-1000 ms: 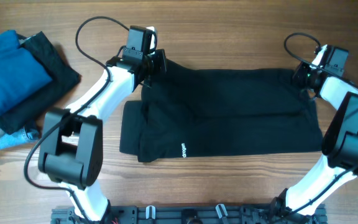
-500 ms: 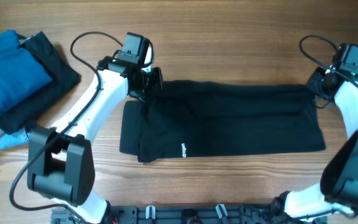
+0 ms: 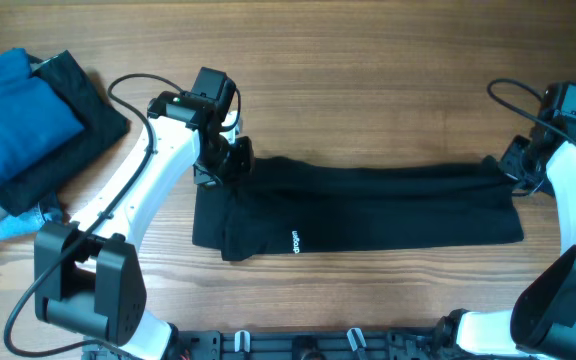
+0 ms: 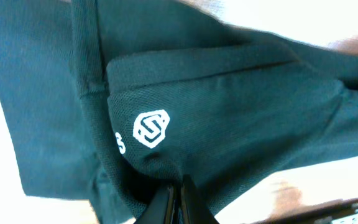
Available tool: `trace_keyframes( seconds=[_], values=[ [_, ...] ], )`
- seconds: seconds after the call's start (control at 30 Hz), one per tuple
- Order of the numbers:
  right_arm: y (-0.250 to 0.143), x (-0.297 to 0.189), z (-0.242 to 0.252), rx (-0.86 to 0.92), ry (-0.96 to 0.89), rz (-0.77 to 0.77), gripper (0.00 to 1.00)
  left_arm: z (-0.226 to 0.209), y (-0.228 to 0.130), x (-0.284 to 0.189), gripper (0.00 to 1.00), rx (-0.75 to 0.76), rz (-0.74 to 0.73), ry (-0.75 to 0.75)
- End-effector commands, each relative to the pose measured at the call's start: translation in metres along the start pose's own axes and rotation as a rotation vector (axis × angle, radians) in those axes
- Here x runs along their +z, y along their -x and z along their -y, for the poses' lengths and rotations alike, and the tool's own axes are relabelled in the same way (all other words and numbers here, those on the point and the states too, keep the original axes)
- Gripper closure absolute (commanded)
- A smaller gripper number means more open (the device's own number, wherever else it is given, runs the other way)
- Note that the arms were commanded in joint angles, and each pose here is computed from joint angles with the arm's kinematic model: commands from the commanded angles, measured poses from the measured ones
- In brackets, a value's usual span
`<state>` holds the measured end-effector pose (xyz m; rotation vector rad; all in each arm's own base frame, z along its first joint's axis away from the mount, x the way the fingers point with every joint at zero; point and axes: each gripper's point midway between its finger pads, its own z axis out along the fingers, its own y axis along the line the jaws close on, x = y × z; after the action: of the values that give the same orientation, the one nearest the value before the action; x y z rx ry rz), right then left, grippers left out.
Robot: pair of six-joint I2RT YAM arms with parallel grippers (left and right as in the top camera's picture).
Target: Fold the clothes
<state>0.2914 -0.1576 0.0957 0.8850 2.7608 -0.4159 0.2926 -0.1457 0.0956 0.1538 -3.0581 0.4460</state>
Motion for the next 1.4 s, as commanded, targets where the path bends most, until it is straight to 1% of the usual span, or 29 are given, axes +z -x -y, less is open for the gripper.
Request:
trace_keyframes(
  seconds=[0.0,0.13,0.33,0.4,0.47,0.57,0.7,0.77,0.87,0.93,1.17,1.2,1.23,1.33,1.37],
  values=[
    [0.003,-0.008,0.019,0.046,-0.088,0.024,0.96,-0.002,-0.011,-0.007,0.96,0.027,-0.021,0.000],
    [-0.001,-0.010,0.030,0.078,-0.153,0.014,0.96,-0.004,-0.018,-0.008,0.96,0.018,-0.050,0.008],
    [-0.003,-0.010,0.030,0.077,-0.151,0.009,0.95,0.007,-0.022,-0.010,0.96,0.046,-0.067,-0.060],
    [-0.005,-0.010,0.031,0.073,-0.156,0.001,0.96,0.007,-0.023,-0.010,0.96,0.045,-0.070,-0.061],
    [-0.005,-0.010,0.036,0.075,-0.175,0.000,0.95,0.007,-0.023,-0.010,0.96,0.064,-0.068,-0.060],
    [-0.002,-0.008,0.040,0.101,-0.167,0.006,0.93,0.003,-0.013,-0.013,0.96,0.048,-0.038,-0.076],
    [-0.002,-0.005,0.040,0.122,-0.136,-0.005,0.94,0.007,-0.008,-0.019,0.96,0.011,-0.045,-0.169],
    [-0.002,-0.005,0.039,0.123,-0.125,-0.008,0.94,0.012,-0.008,-0.024,0.96,0.023,-0.055,-0.238],
    [-0.004,-0.004,0.034,0.108,-0.101,-0.019,0.93,0.019,-0.013,-0.027,0.96,0.034,-0.078,-0.293],
    [-0.008,-0.002,0.030,0.093,-0.079,-0.039,0.93,0.018,-0.019,-0.025,0.96,0.036,-0.100,-0.274],
    [-0.015,0.003,0.030,0.082,-0.087,-0.082,0.93,0.001,-0.051,-0.001,0.96,0.079,-0.180,-0.082],
    [-0.016,0.003,0.030,0.081,-0.087,-0.085,0.92,-0.005,-0.054,0.002,0.96,0.080,-0.190,-0.046],
    [-0.017,0.003,0.030,0.080,-0.088,-0.089,0.89,-0.011,-0.057,0.005,0.96,0.078,-0.195,-0.008],
    [-0.020,0.003,0.032,0.077,-0.093,-0.104,0.67,-0.021,-0.064,0.011,0.96,0.072,-0.217,0.035],
    [-0.022,0.003,0.033,0.078,-0.095,-0.111,0.59,-0.022,-0.066,0.012,0.91,0.070,-0.224,0.037]
  ],
)
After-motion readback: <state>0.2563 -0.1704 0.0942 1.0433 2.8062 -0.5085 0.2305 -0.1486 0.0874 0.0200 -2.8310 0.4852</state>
